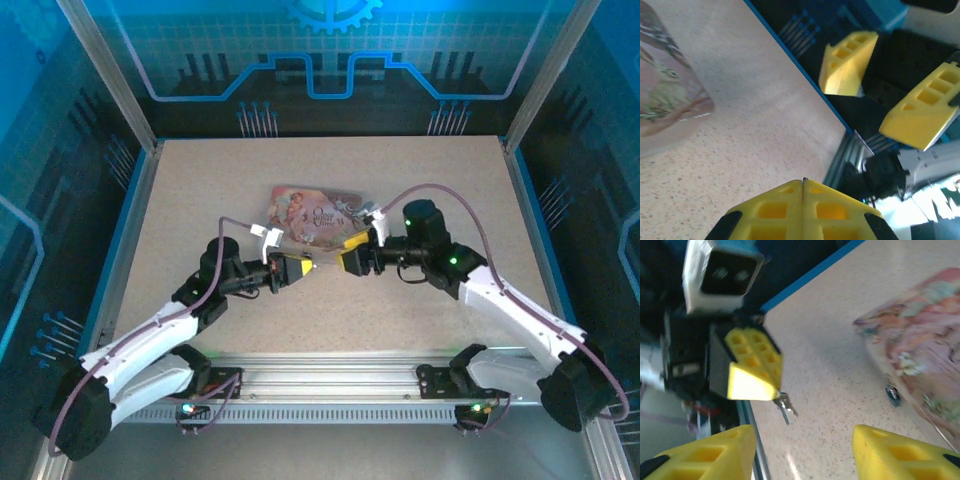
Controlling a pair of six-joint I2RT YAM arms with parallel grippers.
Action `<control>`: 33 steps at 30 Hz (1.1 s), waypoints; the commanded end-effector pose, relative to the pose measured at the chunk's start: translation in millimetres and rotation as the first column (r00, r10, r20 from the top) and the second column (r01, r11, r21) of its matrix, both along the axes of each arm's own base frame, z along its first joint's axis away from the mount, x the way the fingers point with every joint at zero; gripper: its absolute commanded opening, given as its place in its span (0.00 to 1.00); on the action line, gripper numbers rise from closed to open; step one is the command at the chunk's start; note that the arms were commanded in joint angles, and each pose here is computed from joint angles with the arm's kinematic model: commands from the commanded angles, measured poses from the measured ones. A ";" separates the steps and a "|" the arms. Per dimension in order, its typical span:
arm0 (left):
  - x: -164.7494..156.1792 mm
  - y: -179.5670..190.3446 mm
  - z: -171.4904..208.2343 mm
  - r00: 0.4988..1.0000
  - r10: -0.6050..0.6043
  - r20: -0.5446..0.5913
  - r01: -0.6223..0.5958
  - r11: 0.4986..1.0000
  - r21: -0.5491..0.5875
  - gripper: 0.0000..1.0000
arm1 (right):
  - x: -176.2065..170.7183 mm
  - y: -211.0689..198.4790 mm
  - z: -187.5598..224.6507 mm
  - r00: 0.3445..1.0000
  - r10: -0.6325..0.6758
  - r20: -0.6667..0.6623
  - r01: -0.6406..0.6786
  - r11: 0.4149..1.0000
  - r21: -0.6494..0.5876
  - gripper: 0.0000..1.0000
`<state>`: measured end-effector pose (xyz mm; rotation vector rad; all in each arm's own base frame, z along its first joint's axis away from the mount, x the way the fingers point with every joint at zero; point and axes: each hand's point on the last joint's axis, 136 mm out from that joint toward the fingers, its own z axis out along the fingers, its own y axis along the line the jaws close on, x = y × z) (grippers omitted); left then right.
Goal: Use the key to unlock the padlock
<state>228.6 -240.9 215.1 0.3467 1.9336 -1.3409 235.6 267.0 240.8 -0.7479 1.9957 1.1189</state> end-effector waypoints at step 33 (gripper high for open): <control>14.0 9.6 63.4 0.993 0.122 0.011 -0.111 0.939 -0.324 0.00 | 6.3 64.9 50.4 0.983 0.032 -0.183 0.040 0.925 0.378 0.33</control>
